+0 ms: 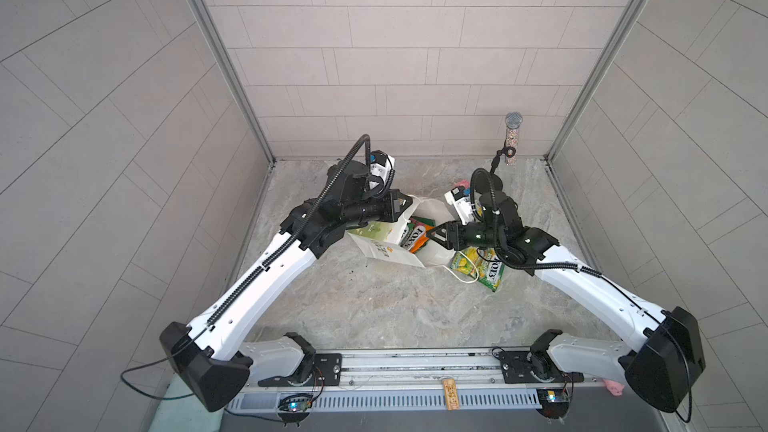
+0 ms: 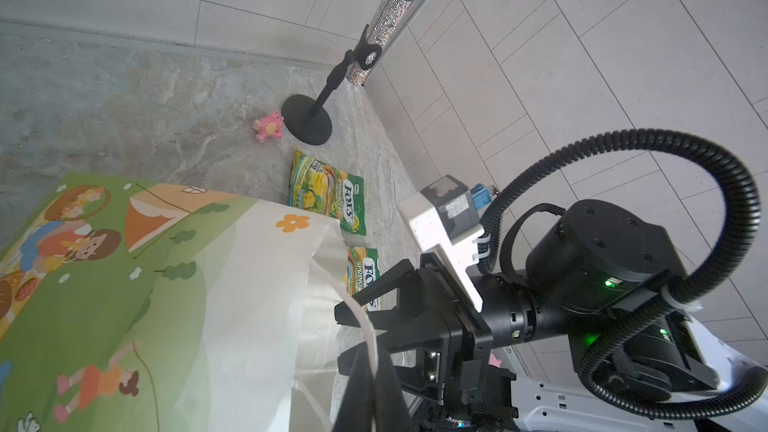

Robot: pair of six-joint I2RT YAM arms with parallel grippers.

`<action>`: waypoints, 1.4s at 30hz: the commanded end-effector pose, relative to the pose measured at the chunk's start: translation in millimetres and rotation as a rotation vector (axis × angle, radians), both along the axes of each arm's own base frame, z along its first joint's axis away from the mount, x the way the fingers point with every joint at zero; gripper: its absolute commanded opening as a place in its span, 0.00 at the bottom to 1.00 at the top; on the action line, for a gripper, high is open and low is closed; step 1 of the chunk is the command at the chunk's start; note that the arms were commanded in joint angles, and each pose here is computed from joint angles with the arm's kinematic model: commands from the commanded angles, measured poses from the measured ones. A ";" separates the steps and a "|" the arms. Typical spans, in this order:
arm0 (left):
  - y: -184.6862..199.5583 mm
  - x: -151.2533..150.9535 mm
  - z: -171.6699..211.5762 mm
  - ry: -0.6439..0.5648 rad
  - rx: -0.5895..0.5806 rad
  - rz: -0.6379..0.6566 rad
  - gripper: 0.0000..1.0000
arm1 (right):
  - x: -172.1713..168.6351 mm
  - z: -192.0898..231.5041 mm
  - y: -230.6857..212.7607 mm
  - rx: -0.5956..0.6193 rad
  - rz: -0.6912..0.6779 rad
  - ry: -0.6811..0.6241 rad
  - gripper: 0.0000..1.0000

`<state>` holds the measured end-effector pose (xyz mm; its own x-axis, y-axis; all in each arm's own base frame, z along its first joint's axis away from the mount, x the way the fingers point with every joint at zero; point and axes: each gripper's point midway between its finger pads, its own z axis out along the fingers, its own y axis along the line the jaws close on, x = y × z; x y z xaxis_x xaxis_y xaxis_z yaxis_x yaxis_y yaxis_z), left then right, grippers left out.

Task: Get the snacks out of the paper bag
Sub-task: 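Move the open right gripper back into the bag opening, then lower the right gripper into the bag toward the orange FOX'S packet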

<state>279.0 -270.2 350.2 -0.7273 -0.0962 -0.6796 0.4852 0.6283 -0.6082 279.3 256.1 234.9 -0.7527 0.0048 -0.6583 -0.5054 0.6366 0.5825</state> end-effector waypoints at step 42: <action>-4.3 0.2 0.1 -0.006 -0.029 -0.018 0.00 | 55.4 -102.6 -1.1 -0.317 -0.462 0.100 0.29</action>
